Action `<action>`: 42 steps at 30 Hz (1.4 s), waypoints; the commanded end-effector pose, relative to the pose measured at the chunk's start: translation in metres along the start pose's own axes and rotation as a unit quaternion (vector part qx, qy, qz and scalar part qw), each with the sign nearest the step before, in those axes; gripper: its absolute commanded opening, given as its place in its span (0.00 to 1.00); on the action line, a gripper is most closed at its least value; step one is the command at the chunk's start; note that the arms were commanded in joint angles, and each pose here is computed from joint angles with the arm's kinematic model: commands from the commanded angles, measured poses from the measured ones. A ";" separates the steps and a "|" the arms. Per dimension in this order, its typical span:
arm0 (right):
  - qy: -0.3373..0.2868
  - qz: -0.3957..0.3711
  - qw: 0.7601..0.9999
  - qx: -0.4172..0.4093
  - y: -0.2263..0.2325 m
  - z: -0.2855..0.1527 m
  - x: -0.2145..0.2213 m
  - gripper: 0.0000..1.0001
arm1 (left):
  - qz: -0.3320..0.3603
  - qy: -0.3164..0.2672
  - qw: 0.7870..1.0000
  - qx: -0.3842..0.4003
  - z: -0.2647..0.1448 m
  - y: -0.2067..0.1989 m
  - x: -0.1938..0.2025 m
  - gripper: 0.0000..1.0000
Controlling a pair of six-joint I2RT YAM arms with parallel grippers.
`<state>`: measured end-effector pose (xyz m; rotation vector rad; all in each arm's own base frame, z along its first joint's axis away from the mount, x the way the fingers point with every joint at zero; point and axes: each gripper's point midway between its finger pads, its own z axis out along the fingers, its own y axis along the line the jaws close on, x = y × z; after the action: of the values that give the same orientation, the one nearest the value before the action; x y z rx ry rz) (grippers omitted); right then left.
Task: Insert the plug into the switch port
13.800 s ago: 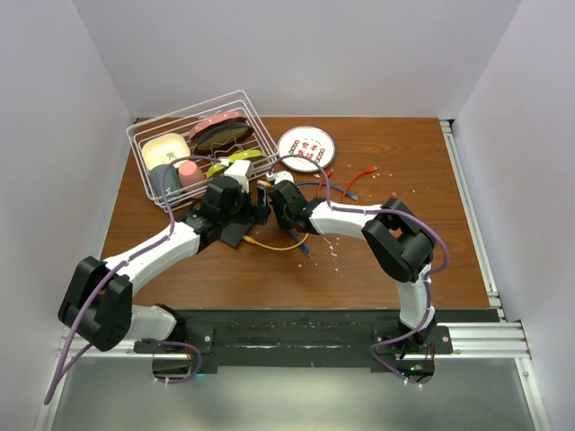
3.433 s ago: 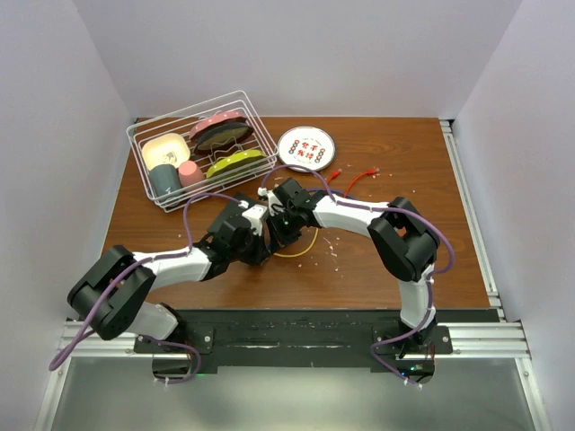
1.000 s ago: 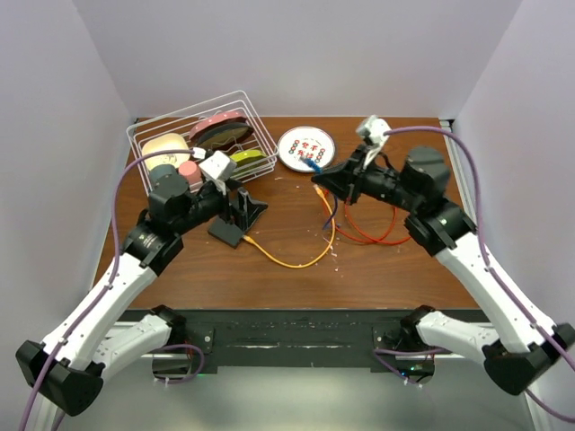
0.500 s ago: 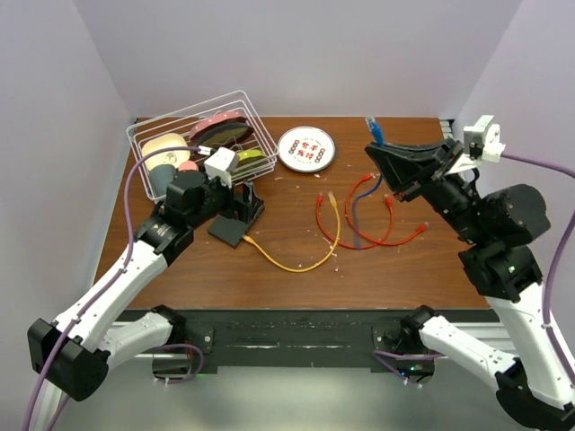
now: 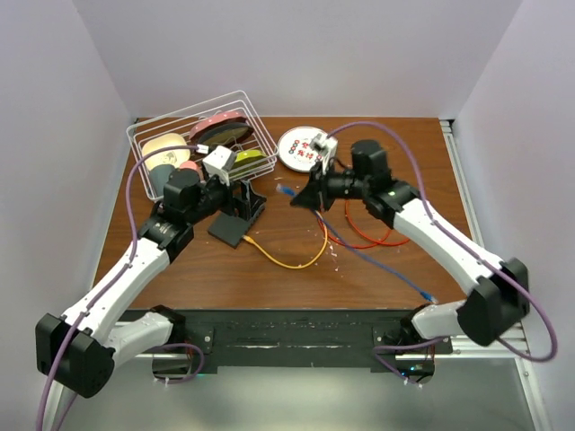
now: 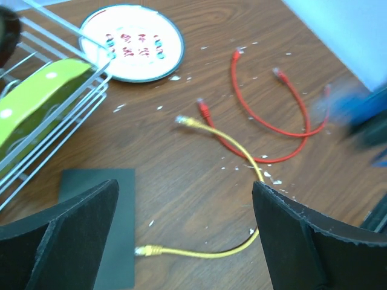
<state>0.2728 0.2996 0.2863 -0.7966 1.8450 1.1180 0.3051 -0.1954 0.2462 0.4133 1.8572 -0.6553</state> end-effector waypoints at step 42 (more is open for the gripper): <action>0.067 0.010 0.989 -0.135 0.026 0.008 0.042 0.00 | 0.039 -0.010 0.933 0.357 -0.005 -0.110 0.019 0.68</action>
<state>0.2301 0.3093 0.2379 -1.0209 1.9149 1.3753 0.2147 -0.2761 0.2428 0.9693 1.5397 -1.3273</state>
